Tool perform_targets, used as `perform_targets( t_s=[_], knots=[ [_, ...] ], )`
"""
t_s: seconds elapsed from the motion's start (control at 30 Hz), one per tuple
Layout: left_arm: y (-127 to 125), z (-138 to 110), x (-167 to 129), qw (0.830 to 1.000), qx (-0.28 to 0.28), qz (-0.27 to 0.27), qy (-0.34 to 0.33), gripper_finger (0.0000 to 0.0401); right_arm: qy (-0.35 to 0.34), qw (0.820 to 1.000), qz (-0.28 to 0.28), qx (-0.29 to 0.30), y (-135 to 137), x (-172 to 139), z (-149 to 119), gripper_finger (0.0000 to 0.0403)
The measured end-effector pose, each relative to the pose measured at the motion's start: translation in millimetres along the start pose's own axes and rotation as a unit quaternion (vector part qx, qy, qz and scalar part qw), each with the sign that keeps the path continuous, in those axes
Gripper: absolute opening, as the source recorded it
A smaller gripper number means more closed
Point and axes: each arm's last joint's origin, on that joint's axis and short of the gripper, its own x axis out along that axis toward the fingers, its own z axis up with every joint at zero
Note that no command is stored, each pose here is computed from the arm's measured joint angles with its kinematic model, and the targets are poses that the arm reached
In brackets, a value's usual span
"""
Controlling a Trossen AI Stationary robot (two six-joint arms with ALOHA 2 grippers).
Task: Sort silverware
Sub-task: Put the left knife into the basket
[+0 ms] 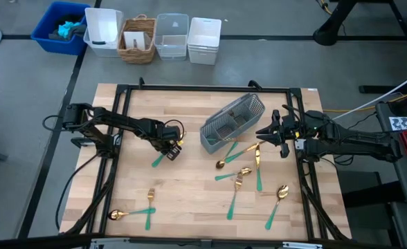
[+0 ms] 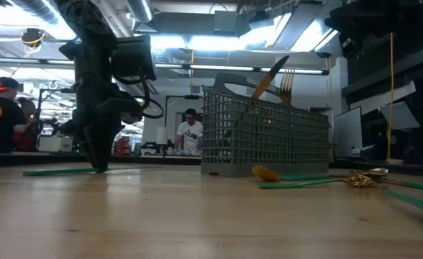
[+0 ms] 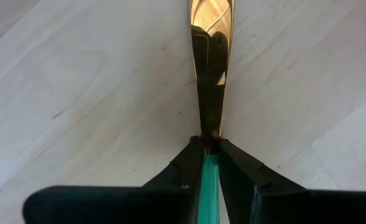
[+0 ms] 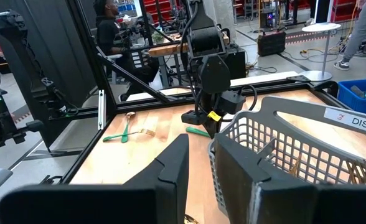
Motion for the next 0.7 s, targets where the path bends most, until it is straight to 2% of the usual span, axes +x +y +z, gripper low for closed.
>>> perform_targets(
  t_s=[0.7],
  knots=[
    [-1, 0, -16, 0.999, 0.000, -0.031, -0.019, 0.0040, -0.003, 1.000, 0.000, -0.001, 0, 0, 1, 0.0081]
  ],
)
